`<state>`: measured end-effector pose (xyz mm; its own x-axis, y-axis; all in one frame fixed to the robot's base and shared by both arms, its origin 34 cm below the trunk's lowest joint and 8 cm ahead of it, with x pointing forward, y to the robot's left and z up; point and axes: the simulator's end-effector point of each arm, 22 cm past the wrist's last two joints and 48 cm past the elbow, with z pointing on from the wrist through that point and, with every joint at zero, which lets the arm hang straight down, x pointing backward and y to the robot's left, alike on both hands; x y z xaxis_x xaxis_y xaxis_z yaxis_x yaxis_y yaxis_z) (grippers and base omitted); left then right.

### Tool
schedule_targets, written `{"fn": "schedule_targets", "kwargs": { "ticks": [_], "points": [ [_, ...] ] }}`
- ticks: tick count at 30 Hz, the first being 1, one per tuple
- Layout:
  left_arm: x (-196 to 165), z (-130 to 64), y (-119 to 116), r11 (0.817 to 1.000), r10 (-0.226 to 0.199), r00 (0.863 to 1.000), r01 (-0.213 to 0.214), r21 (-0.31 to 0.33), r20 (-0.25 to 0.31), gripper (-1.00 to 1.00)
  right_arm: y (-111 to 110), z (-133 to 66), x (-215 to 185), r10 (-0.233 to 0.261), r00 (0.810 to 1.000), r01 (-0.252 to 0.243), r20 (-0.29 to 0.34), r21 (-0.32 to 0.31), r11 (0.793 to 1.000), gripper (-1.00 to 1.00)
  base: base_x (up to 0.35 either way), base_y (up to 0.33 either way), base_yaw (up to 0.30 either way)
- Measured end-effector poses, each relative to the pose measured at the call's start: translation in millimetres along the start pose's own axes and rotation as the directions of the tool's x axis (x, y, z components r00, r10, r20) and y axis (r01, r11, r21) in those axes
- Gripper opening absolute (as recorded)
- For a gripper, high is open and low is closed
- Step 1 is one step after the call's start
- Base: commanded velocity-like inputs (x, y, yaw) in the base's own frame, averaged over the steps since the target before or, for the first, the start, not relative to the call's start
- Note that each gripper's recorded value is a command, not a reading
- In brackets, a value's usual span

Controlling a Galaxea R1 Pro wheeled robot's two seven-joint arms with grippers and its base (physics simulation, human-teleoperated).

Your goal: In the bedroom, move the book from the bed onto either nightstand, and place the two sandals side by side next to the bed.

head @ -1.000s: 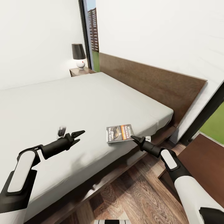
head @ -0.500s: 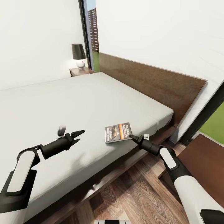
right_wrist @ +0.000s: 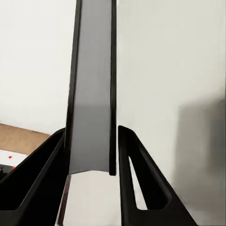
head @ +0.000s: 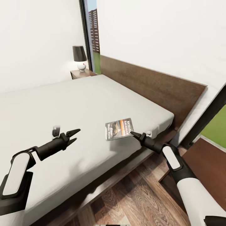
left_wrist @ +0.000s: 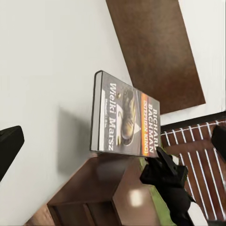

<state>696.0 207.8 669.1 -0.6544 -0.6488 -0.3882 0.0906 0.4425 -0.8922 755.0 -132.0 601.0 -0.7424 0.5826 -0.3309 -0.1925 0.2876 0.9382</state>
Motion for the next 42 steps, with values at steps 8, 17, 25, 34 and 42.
{"fn": "schedule_targets", "kwargs": {
  "ticks": [8,17,25,34,42],
  "points": [
    [-25,-32.7,4,0.999,-0.049,0.996,0.049,-0.003,0.074,1.0,64,-8.2,2,-0.067,0.996,0.063,-0.065,-0.067,0.996,-1.0,0.0,0.0,0.0],
    [-19,-51.7,-8,0.995,-0.093,0.993,0.091,0.034,0.068,1.0,134,-28.0,-6,-0.151,0.977,0.134,-0.154,-0.116,0.984,-1.0,0.0,0.0,0.0],
    [4,-57.1,-20,0.991,-0.126,0.992,0.124,0.05,0.028,1.0,173,-43.9,-19,-0.231,0.964,0.212,-0.133,-0.138,0.967,-1.0,0.0,0.0,0.0],
    [10,-56.1,-25,0.992,-0.123,0.992,0.123,-0.015,0.023,1.0,203,-55.2,-33,-0.274,0.954,0.256,-0.12,-0.144,0.956,-1.0,0.0,0.0,0.0],
    [-3,-62.5,-22,0.989,-0.103,0.993,0.109,-0.098,0.066,1.0,226,-57.3,-41,-0.288,0.951,0.27,-0.115,-0.149,0.951,-1.0,0.0,0.0,0.0]
  ]
}}
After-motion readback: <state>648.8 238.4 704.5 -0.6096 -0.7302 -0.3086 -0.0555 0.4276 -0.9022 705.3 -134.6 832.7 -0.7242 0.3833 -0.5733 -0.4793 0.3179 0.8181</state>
